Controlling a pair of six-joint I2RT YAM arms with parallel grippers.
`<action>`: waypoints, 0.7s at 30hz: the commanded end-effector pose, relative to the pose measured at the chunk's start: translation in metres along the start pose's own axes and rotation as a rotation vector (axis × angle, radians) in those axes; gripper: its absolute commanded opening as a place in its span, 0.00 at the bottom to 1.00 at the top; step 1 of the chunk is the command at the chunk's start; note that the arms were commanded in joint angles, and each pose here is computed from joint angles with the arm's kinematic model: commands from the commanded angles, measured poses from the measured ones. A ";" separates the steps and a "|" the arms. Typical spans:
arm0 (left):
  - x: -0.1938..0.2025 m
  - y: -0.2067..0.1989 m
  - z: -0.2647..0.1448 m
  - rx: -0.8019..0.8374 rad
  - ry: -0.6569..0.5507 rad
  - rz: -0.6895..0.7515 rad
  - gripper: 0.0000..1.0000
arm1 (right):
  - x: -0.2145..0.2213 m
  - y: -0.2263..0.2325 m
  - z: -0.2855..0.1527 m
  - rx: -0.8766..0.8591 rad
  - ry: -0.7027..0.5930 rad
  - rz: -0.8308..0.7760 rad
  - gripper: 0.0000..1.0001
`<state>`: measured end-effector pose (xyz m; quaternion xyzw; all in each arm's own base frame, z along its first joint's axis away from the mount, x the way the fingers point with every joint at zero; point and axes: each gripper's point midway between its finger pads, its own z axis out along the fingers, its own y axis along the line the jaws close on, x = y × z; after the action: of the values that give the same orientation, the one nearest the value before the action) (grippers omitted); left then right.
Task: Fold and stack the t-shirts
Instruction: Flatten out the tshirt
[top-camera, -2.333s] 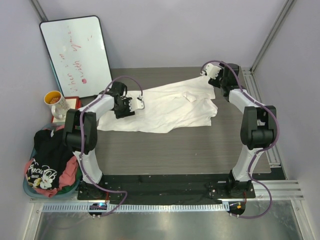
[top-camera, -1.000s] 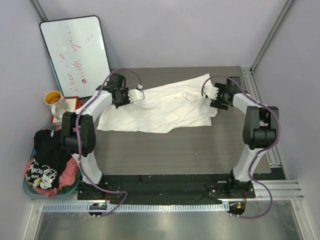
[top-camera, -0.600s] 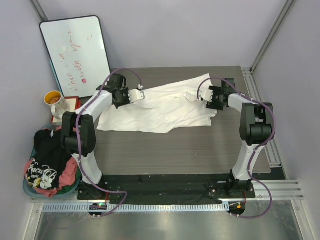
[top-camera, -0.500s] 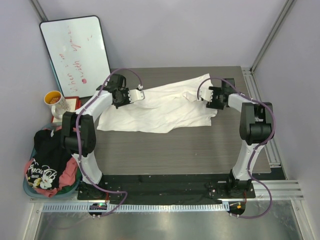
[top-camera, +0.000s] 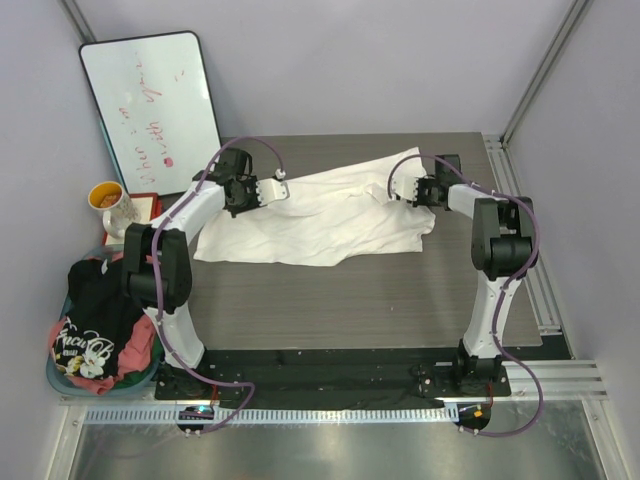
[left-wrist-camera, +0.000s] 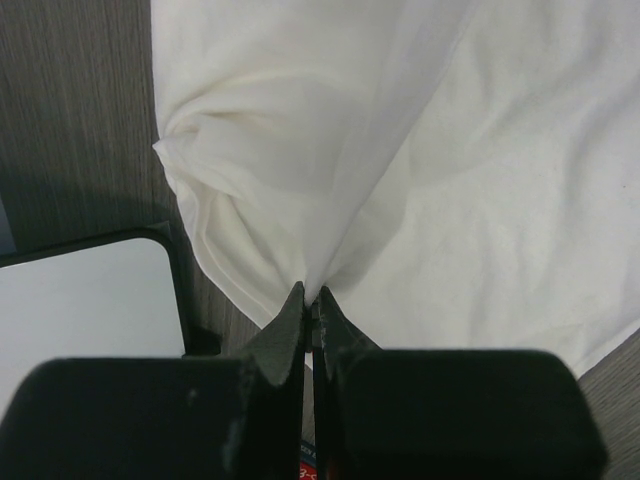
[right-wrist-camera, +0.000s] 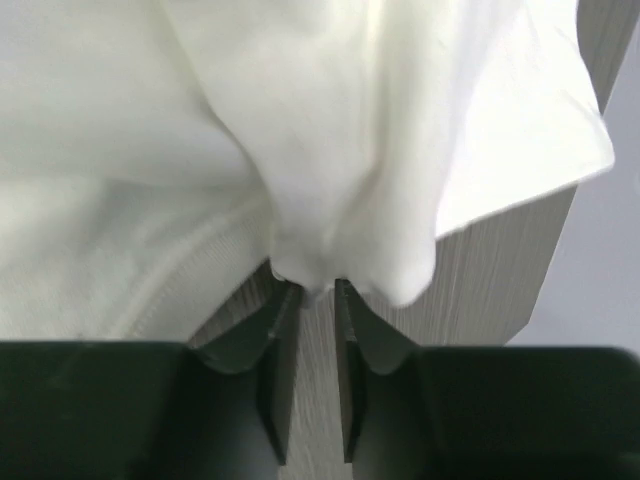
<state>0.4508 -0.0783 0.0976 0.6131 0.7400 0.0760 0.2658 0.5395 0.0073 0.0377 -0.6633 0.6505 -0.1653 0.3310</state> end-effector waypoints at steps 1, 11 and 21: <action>-0.011 0.021 -0.025 -0.073 -0.023 -0.008 0.00 | -0.017 0.004 0.012 -0.029 -0.040 -0.019 0.17; -0.019 0.067 -0.038 -0.270 -0.031 -0.064 0.00 | -0.009 -0.073 -0.016 0.260 0.044 -0.001 0.01; -0.068 0.200 -0.152 -0.827 -0.145 -0.090 0.00 | 0.006 -0.252 -0.152 0.890 0.171 0.053 0.01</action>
<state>0.5298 -0.0656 0.1961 0.5118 0.7265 0.2178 0.4035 0.6134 -0.0156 0.1393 -0.5637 0.6309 -0.3278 0.4204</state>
